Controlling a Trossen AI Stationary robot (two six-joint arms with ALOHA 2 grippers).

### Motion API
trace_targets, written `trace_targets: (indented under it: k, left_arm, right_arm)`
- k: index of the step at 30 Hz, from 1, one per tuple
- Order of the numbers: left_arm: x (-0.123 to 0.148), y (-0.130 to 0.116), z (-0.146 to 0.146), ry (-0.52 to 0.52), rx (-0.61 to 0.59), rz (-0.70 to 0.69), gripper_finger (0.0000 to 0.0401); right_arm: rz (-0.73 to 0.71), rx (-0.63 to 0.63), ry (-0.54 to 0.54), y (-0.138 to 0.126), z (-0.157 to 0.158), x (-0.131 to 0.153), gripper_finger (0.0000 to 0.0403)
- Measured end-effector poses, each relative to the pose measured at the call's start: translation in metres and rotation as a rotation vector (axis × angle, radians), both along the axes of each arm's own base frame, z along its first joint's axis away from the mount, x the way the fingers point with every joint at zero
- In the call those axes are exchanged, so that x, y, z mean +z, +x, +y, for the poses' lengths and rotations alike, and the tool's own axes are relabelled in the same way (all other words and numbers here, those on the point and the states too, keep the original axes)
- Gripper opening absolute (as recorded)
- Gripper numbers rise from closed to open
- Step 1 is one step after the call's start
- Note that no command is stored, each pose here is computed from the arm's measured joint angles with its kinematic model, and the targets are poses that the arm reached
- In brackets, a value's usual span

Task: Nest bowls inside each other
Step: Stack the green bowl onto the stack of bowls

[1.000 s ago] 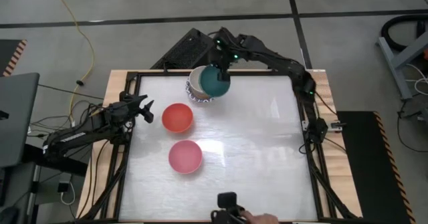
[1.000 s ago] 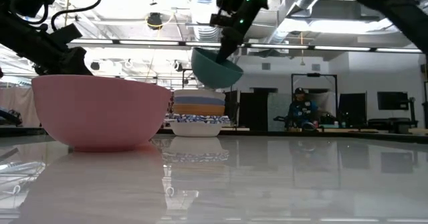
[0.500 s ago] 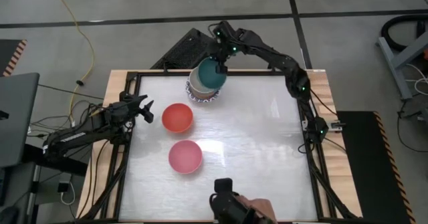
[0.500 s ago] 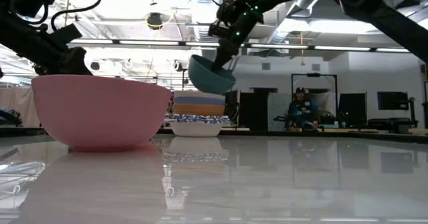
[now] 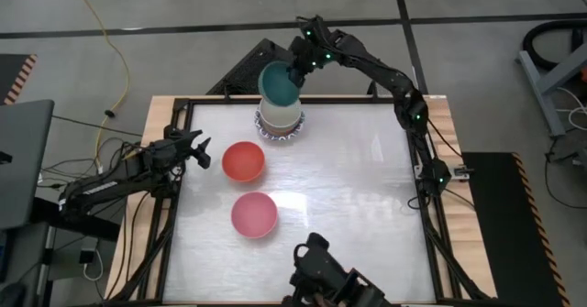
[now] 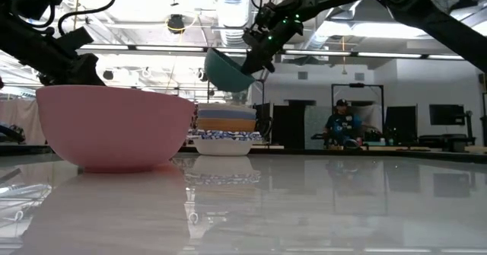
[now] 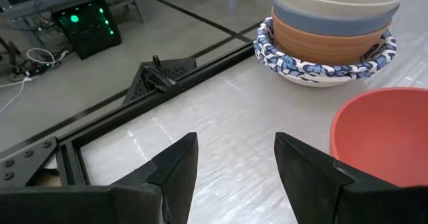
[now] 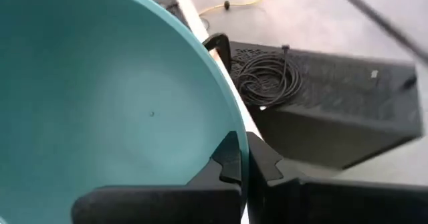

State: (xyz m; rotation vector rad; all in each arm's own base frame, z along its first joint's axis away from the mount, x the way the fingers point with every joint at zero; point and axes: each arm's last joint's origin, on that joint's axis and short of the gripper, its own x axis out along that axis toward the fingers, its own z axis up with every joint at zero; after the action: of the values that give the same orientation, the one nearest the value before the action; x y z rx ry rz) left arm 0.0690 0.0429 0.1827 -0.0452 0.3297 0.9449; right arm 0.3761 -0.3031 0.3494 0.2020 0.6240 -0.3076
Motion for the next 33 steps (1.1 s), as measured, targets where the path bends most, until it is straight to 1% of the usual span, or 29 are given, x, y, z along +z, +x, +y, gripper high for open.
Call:
trace_targets:
  k: [3, 7, 13, 19, 23, 33]
  left_arm:
    - [0.0, 0.0, 0.0, 0.0, 0.0, 0.0, 0.019]
    - [0.0, 0.0, 0.0, 0.0, 0.0, 0.0, 0.019]
    - [0.0, 0.0, 0.0, 0.0, 0.0, 0.0, 0.019]
    - [0.0, 0.0, 0.0, 0.0, 0.0, 0.0, 0.019]
    - [0.0, 0.0, 0.0, 0.0, 0.0, 0.0, 0.019]
    - [0.0, 0.0, 0.0, 0.0, 0.0, 0.0, 0.019]
  right_arm:
    - [-0.026, -0.084, 0.111, 0.0, 0.0, 0.0, 0.001]
    - [-0.012, -0.192, 0.237, -0.004, 0.0, -0.004, 0.001]
    - [0.076, -0.251, 0.309, -0.01, 0.004, -0.011, 0.001]
    - [0.116, -0.277, 0.336, -0.009, 0.01, -0.014, 0.001]
    - [0.134, -0.264, 0.344, -0.006, 0.017, -0.015, 0.0011]
    - [0.155, -0.244, 0.308, 0.0, 0.025, -0.016, 0.0011]
